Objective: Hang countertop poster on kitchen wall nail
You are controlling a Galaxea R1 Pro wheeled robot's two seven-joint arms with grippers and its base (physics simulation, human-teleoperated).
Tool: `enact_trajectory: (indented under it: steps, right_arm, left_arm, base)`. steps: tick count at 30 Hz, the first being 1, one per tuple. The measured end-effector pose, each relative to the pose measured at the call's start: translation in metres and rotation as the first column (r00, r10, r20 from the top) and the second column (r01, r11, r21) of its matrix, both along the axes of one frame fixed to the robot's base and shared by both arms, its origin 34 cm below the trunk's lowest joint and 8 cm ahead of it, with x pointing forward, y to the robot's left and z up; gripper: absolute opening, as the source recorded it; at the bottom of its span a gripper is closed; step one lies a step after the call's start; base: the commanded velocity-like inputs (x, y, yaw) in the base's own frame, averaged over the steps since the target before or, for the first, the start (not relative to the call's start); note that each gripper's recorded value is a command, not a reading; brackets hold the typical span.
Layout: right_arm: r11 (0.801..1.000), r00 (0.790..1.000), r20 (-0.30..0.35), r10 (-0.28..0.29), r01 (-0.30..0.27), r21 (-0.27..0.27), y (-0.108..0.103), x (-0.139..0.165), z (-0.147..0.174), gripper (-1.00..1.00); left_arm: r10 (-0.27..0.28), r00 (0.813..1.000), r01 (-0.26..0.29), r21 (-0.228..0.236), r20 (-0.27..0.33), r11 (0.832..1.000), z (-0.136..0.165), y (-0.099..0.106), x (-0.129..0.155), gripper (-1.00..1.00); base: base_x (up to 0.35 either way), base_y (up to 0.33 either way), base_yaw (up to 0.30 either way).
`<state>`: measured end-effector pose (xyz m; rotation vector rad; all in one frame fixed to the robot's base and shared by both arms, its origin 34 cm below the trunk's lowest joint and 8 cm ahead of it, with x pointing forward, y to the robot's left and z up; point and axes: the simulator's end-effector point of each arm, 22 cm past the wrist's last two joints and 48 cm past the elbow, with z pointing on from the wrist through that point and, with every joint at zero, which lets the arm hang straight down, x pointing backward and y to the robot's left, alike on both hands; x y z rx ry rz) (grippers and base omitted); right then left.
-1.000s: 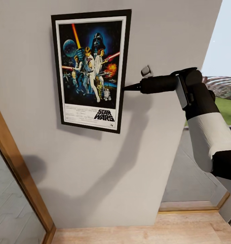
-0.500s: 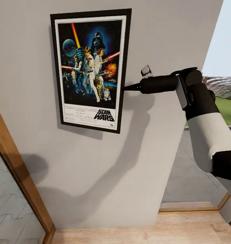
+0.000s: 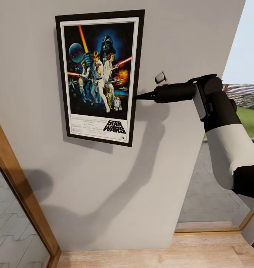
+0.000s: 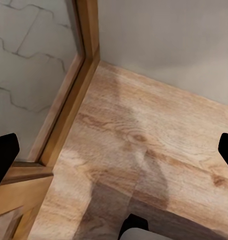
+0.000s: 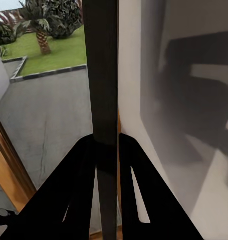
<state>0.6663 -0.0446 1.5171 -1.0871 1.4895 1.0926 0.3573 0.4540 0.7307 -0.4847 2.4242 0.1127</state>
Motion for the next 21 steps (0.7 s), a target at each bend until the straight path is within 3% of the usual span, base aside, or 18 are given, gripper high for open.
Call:
enact_trajectory:
  steps: [6,21]
  right_arm:
    - [1.000,0.999,0.041,0.007,-0.007,0.001,-0.0001,0.0008,0.0003,-1.00]
    - [1.000,0.999,0.045,0.009,-0.009,0.001,-0.0001,0.0012,-0.0003,-1.00]
  left_arm:
    - [0.001,1.000,-0.001,-0.001,-0.006,1.000,-0.0011,0.0016,-0.0022,1.00]
    - [0.001,1.000,-0.001,-0.001,-0.007,1.000,-0.0013,0.0018,-0.0026,1.00]
  base:
    - [0.000,0.000,0.000]
    - [0.000,0.000,0.000]
